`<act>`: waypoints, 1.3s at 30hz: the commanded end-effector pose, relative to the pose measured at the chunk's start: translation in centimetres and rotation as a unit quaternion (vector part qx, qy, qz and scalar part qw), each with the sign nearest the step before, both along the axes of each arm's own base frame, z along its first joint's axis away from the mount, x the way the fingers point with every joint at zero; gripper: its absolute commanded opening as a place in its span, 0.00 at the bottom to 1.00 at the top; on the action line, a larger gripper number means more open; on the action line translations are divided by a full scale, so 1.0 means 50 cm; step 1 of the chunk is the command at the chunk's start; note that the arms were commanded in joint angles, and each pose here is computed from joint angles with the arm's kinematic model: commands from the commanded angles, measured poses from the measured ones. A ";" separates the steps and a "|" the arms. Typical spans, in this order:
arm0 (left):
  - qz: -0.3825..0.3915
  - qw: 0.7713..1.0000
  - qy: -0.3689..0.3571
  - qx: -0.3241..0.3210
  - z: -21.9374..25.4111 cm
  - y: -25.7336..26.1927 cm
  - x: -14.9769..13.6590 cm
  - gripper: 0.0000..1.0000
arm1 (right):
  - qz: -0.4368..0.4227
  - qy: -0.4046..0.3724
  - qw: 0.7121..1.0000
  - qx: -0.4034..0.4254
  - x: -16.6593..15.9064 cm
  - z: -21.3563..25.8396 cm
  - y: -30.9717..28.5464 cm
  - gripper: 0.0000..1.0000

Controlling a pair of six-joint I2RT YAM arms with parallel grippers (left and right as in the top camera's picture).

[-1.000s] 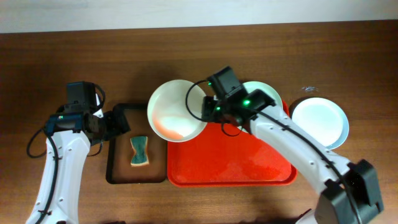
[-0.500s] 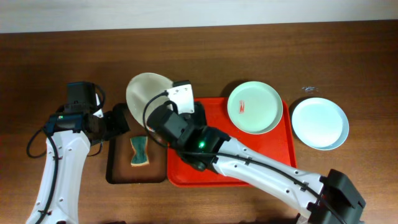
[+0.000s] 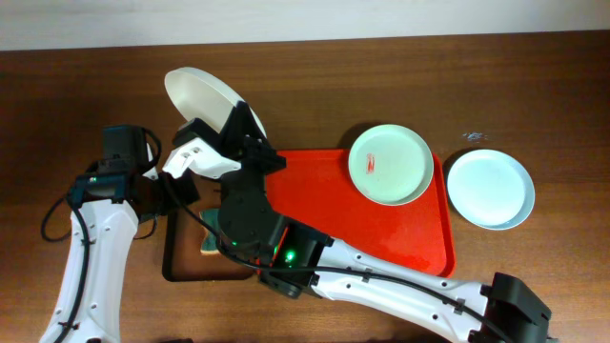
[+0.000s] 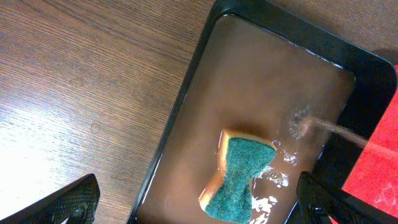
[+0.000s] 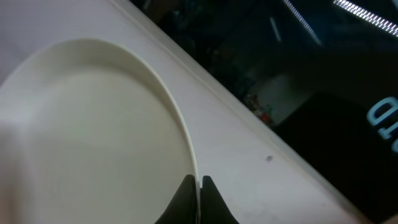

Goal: Clean dirty plates on tray and stack at the side
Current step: 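Lift the scrubbed white plate off the red tray with the right gripper, then place the white plate onto the plate stack right of the tray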

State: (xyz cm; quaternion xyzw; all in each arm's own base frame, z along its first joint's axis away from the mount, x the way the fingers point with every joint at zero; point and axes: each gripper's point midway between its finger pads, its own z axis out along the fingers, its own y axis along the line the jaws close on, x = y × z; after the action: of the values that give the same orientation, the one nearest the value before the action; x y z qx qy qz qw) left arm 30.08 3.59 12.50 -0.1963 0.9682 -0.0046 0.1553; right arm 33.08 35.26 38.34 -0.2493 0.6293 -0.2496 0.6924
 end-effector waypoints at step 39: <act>0.008 1.000 -0.012 -0.001 0.013 0.002 0.005 0.99 | -0.437 0.446 0.530 0.573 -0.061 -0.483 -0.992 0.04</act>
State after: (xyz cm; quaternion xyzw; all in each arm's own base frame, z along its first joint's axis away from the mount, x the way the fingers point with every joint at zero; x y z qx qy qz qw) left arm 30.08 3.58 12.50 -0.1965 0.9681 -0.0048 0.1552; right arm 32.47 -12.45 15.48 0.4142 0.8968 0.0625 0.1423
